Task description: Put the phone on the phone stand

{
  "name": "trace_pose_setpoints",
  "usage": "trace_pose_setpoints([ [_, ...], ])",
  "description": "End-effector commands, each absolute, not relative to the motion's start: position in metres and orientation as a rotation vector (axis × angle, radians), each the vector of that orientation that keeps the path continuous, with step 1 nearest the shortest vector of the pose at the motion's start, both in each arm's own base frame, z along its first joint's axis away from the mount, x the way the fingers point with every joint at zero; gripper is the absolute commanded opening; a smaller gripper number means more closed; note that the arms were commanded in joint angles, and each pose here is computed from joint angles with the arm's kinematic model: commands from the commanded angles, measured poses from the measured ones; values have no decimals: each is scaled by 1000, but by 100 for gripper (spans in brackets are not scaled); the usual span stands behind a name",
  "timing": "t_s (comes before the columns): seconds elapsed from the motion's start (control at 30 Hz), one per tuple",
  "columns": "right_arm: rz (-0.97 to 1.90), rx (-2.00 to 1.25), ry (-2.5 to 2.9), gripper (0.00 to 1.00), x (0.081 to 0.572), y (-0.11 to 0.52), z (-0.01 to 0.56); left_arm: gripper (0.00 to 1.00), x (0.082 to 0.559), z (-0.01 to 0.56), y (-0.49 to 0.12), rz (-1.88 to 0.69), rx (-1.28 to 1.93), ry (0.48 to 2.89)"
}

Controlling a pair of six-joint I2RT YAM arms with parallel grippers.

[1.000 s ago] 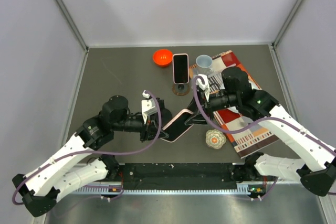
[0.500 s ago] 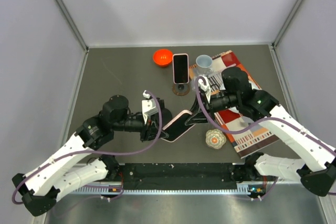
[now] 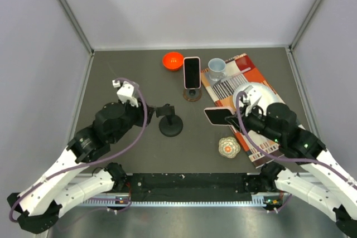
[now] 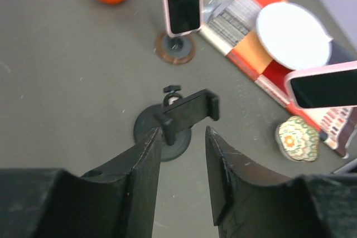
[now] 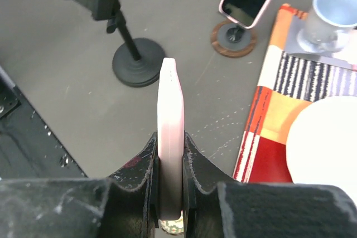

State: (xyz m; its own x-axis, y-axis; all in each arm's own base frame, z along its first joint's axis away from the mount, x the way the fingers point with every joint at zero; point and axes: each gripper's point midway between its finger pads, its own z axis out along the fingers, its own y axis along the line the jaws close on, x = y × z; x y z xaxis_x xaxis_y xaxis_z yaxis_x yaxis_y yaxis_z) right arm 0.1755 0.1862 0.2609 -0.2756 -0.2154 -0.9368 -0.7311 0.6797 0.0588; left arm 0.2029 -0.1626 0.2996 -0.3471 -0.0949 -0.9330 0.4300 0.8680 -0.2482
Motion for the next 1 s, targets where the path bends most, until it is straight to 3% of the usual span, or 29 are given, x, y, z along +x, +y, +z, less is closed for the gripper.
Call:
trace_pose_setpoints([
  [0.0,567,-565,1713,0,192,175,297,42,222,282,-152,-431,77,1946],
  [0.13,600,-607,1705,0,190,183,298,46,232,265,-151,-373,37,1967],
  [0.37,696,-710,1689,0,184,207,297,43,238,260,-179,-448,115,1979],
  [0.57,737,-750,1675,0,180,214,298,42,242,246,-177,-395,117,2017],
  [0.73,746,-752,1665,0,179,216,299,35,243,238,-178,-375,120,2043],
  [0.97,753,-768,1652,0,179,219,303,35,240,228,-180,-383,136,2075],
])
